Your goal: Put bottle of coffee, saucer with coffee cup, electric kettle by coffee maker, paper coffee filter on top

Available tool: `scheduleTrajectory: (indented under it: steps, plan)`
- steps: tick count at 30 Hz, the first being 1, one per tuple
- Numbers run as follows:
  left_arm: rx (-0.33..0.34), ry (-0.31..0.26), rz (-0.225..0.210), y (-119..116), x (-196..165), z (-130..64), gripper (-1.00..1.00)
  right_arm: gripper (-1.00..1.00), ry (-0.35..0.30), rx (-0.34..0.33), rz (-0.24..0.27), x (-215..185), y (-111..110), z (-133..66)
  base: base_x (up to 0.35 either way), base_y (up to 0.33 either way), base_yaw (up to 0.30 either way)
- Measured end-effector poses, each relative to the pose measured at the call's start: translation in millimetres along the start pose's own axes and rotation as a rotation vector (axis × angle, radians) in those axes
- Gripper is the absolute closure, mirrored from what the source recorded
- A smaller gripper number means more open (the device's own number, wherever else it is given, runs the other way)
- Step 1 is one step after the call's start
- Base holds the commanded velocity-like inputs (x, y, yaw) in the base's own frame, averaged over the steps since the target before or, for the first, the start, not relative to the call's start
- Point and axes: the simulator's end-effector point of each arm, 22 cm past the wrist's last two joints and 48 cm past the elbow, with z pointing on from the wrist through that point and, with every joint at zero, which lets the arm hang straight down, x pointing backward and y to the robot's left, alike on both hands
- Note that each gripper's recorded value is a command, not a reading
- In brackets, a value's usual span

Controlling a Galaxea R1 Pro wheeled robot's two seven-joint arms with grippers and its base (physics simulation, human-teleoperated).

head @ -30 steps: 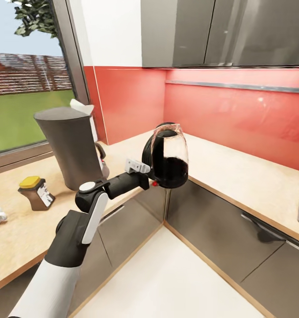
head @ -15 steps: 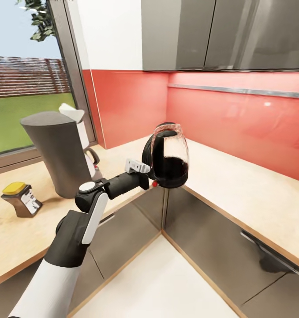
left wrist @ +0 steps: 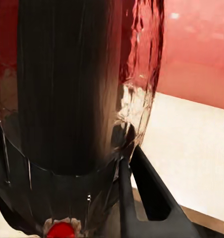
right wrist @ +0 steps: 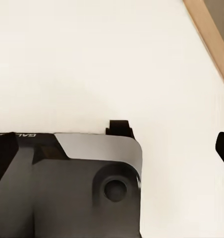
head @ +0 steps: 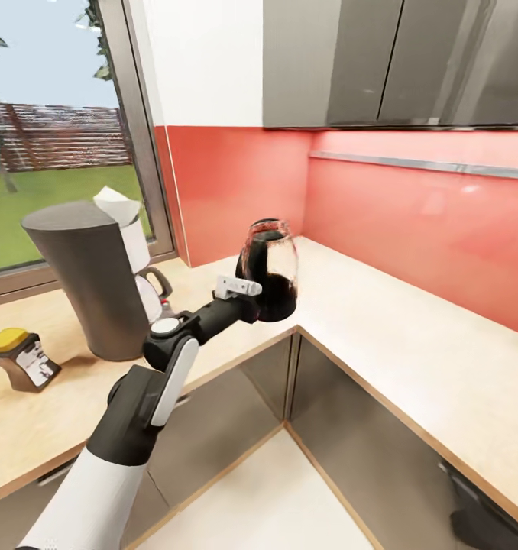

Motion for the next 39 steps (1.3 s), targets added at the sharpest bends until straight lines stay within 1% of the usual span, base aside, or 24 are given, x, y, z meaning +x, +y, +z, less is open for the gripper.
scheduleTrajectory:
  steps: [1, 2, 3, 4, 5, 7, 9, 16, 19, 22, 24, 28, 29, 30, 31, 32, 33, 34, 36, 38, 39]
  plan:
    - [-0.013, 0.015, -0.006, 4.3, 6.6, 1.9, 1.0, -1.0, 0.0, 0.001, 0.0, -0.1, -0.7, 0.0, 0.257, -0.213, 0.079]
    - [-0.027, 0.022, 0.0, 8.3, 9.5, 2.5, 1.0, -1.0, -0.001, 0.001, -0.001, -0.3, -1.0, 0.0, 0.242, -0.199, 0.051]
    - [-0.039, 0.038, -0.011, 12.6, 16.7, 4.4, 1.0, -1.0, -0.001, 0.002, -0.001, -0.5, -1.8, 0.0, 0.193, -0.156, 0.017]
    - [-0.067, 0.074, -0.022, 22.6, 33.1, 8.3, 1.0, -1.0, -0.001, 0.003, -0.002, -0.6, -2.7, 0.0, 0.18, -0.143, 0.009]
    - [-0.088, 0.098, -0.015, 29.7, 43.5, 10.2, 1.0, -1.0, -0.002, 0.003, -0.003, -0.9, -2.7, 0.0, 0.167, -0.12, 0.004]
    - [-0.087, 0.116, -0.036, 30.6, 52.6, 12.2, 1.0, -1.0, -0.004, 0.003, -0.007, -1.6, -2.5, 0.0, 0.063, -0.04, 0.001]
    - [-0.113, 0.118, -0.041, 40.7, 57.1, 11.5, 1.0, -1.0, -0.014, -0.009, -0.014, -4.0, 4.7, 0.0, 0.0, 0.0, 0.0]
    - [-0.19, 0.108, -0.069, 69.5, 64.3, 10.2, 1.0, -1.0, -0.051, -0.008, -0.013, -12.6, 4.6, -0.3, 0.0, 0.0, 0.0]
    - [-0.209, 0.109, -0.075, 74.6, 68.9, 11.2, 1.0, -1.0, -0.067, -0.008, -0.013, -16.1, 4.6, -0.5, 0.0, 0.0, 0.0]
    - [-0.22, 0.11, -0.078, 78.2, 73.6, 12.3, 1.0, -1.0, -0.068, -0.008, -0.013, -16.2, 4.6, -0.5, 0.0, 0.0, 0.0]
    - [-0.239, 0.111, -0.083, 83.6, 72.1, 9.2, 1.0, -1.0, -0.063, -0.003, -0.006, -18.3, 0.5, -0.4, 0.0, 0.0, 0.0]
    - [-0.274, 0.108, -0.096, 94.6, 66.9, 3.2, 1.0, -1.0, -0.045, -0.002, -0.004, -15.4, -0.9, -0.2, 0.0, 0.0, 0.0]
    - [-0.359, 0.074, -0.094, 109.2, 53.7, -4.2, 1.0, -1.0, -0.036, -0.001, -0.004, -13.5, -1.2, -0.1, 0.0, 0.0, 0.0]
    - [-0.432, 0.004, -0.072, 131.6, 23.7, -21.3, 1.0, -1.0, -0.036, -0.001, -0.004, -13.5, -1.3, 0.0, 0.0, 0.0, 0.0]
    - [-0.433, -0.032, -0.068, 131.6, 8.9, -26.2, 1.0, -1.0, -0.036, -0.001, -0.004, -13.7, -1.3, -0.2, 0.0, 0.0, 0.0]
    - [-0.401, -0.029, -0.094, 122.6, 13.5, -20.2, 1.0, -1.0, -0.035, -0.001, -0.004, -13.4, -1.5, 0.0, 0.0, 0.0, 0.0]
    - [-0.405, -0.033, -0.091, 123.5, 12.1, -20.9, 1.0, -1.0, -0.035, -0.001, -0.004, -13.4, -1.5, -0.1, 0.0, 0.0, 0.0]
    - [-0.417, -0.032, -0.078, 126.5, 11.7, -22.3, 1.0, -1.0, -0.036, -0.001, -0.004, -13.5, -1.2, -0.1, 0.0, 0.0, 0.0]
    - [-0.413, -0.04, -0.085, 125.6, 10.2, -22.0, 1.0, -1.0, -0.035, -0.001, -0.005, -13.5, -1.2, -0.1, -0.082, -0.07, 0.0]
    - [-0.418, -0.083, -0.077, 126.5, 0.6, -22.6, 1.0, -1.0, -0.036, -0.001, -0.005, -13.7, -1.2, 0.0, -0.173, -0.152, 0.003]
    - [-0.416, -0.09, -0.078, 126.1, -0.3, -22.3, 1.0, -1.0, -0.035, -0.001, -0.005, -13.7, -1.3, 0.1, -0.203, -0.19, 0.048]
